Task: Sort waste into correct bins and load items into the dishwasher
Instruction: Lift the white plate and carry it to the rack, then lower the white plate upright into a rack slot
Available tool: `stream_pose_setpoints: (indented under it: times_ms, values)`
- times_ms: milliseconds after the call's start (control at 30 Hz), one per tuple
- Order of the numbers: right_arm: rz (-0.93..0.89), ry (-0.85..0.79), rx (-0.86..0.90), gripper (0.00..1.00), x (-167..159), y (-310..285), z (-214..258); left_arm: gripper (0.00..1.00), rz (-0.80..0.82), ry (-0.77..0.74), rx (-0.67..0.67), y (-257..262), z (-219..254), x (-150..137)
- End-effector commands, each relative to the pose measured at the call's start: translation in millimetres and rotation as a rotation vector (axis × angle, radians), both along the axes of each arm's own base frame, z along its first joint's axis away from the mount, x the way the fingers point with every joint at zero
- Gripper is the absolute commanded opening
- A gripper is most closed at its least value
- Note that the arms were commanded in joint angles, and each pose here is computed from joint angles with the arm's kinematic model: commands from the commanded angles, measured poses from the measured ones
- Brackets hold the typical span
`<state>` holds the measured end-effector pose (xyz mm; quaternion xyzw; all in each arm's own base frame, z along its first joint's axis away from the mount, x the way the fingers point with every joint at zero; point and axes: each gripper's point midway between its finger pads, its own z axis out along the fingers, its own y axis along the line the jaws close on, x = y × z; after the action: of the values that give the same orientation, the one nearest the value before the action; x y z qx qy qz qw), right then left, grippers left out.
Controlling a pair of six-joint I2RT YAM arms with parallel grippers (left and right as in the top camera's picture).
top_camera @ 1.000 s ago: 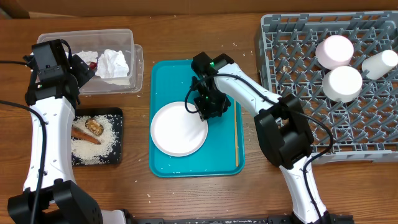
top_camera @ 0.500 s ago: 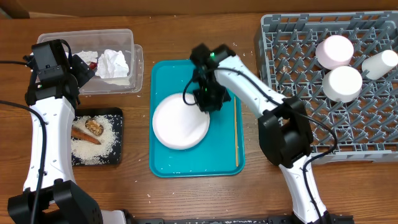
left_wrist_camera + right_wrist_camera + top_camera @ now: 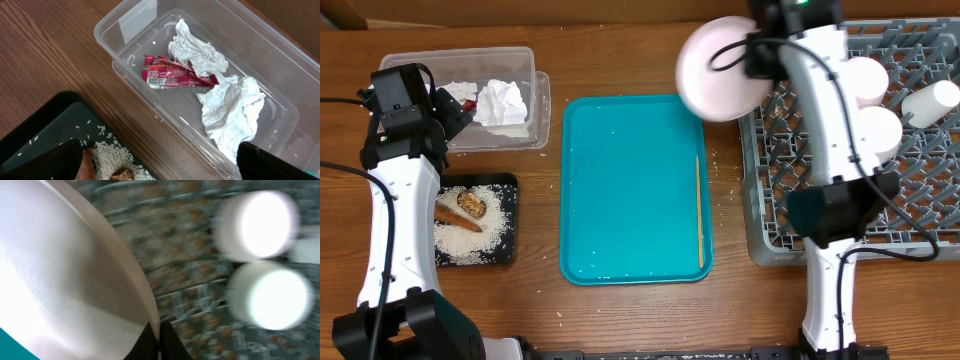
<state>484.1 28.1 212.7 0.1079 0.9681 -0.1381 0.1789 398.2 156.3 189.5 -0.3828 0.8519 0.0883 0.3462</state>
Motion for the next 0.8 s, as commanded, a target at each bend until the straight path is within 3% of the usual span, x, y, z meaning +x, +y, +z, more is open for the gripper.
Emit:
stream_pose_setpoints:
  times_ms: [0, 267, 767]
  values:
    - [-0.213, -0.139, -0.166, 0.04, 2, -63, 36, 1.0, 0.012, -0.005, -0.01, 0, -1, 2]
    - [-0.341, -0.235, -0.197, 0.04, 14, -117, 48, 1.0, 0.012, -0.006, -0.01, 0, -1, 2]
    - [-0.331, -0.273, -0.23, 0.04, 28, -124, 46, 1.0, 0.012, -0.005, -0.01, 0, -1, 2]
